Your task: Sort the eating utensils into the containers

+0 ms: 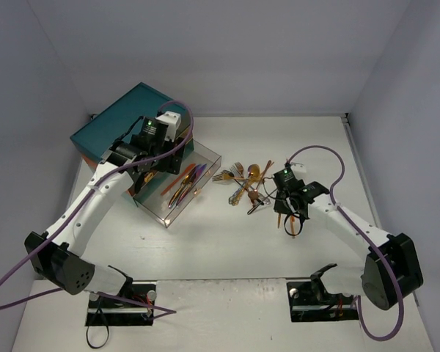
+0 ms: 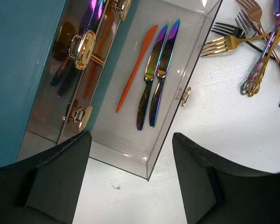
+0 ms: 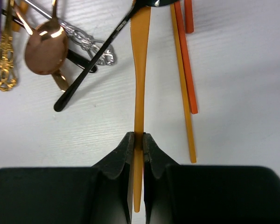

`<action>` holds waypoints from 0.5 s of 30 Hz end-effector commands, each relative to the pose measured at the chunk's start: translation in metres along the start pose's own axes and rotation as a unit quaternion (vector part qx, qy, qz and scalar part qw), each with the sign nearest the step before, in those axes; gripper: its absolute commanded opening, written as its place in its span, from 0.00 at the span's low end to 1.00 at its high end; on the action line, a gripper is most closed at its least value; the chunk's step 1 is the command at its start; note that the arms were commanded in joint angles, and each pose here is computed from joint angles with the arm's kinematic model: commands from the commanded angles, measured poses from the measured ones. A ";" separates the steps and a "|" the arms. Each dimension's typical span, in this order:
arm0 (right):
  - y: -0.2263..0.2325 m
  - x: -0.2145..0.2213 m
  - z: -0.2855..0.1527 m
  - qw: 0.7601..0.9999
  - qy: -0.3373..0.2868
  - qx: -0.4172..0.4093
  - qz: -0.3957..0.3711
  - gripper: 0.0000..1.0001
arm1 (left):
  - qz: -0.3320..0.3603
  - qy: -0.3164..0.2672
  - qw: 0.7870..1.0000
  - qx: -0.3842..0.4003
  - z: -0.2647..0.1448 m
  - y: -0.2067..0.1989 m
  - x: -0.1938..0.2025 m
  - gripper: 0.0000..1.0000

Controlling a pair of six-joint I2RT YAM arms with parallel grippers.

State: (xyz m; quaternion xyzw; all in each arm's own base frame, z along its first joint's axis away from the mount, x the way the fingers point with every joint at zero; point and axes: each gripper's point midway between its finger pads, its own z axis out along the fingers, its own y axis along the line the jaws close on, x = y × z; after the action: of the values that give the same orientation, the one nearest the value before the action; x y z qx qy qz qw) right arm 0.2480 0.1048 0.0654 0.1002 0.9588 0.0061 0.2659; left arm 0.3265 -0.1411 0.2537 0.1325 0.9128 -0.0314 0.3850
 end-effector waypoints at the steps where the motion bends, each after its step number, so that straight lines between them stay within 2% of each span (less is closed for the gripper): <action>1: 0.005 -0.017 -0.028 1.000 -0.006 -0.006 0.003 0.00 | -0.010 -0.043 0.999 0.014 -0.013 -0.003 -0.028 0.67; 8: -0.008 -0.012 -0.027 1.000 -0.009 0.022 0.018 0.00 | -0.016 -0.042 0.999 0.019 -0.015 -0.005 -0.025 0.67; 11: -0.003 -0.029 -0.039 0.998 -0.040 0.008 0.037 0.00 | -0.018 -0.047 0.998 0.021 -0.020 -0.005 -0.026 0.67; 15: 0.031 -0.075 -0.071 0.990 -0.100 -0.064 0.074 0.00 | -0.019 -0.063 0.998 0.019 -0.031 -0.002 -0.029 0.67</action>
State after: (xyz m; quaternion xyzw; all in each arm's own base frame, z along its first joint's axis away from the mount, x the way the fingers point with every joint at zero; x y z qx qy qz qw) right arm 0.2461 0.1028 0.0989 0.1209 0.9537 0.0108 0.2751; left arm 0.3258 -0.1455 0.2534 0.1350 0.9133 -0.0427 0.3818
